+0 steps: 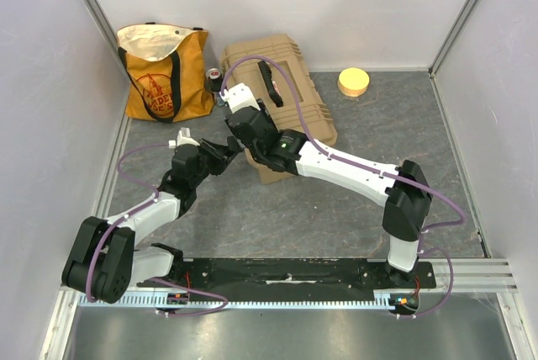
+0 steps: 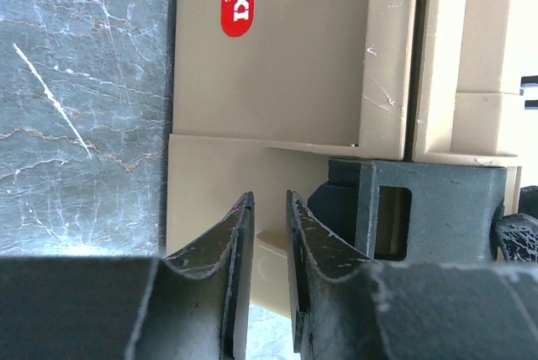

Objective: Pack the tool kit

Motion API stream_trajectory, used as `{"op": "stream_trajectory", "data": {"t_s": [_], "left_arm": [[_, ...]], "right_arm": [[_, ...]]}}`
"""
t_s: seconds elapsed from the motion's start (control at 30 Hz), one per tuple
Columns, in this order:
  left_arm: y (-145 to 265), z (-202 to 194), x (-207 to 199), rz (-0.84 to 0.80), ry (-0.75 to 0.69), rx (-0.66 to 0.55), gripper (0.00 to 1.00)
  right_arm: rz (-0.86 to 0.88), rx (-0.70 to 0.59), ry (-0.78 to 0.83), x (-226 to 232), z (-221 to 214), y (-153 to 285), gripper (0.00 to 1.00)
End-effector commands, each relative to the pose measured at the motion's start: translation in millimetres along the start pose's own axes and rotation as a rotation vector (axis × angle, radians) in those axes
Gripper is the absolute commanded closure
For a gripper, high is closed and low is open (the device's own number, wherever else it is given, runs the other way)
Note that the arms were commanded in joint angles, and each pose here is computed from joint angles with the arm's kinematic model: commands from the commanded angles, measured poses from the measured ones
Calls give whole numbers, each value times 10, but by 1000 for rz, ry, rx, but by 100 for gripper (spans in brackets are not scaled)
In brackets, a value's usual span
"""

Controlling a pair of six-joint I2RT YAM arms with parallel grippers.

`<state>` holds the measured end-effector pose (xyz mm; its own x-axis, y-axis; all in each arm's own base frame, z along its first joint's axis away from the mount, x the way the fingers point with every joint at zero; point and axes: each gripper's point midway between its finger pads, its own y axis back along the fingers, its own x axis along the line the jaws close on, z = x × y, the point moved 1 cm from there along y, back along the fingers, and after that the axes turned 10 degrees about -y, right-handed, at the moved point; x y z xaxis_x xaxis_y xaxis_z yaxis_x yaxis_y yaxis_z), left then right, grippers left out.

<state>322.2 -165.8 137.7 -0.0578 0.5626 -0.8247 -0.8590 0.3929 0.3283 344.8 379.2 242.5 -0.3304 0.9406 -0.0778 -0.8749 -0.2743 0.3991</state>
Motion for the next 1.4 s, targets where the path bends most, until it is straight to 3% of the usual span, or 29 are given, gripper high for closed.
{"op": "stream_trajectory", "data": {"t_s": [0.0, 0.4, 0.83, 1.13, 1.37], "left_arm": [[-24, 149, -74, -9, -64, -62, 72], [-76, 71, 202, 74, -74, -55, 72], [-84, 240, -4, 28, -162, -102, 69], [76, 508, -321, -47, -252, -211, 69], [86, 510, -254, -12, -264, -210, 69]], "right_arm": [[-19, 138, 41, -26, -557, -80, 39], [-51, 221, 19, -107, -963, -55, 44], [-6, 272, 44, -90, -1148, -7, 45], [13, 198, -45, -40, -748, 74, 41], [56, 167, -108, 29, -445, 178, 35]]}}
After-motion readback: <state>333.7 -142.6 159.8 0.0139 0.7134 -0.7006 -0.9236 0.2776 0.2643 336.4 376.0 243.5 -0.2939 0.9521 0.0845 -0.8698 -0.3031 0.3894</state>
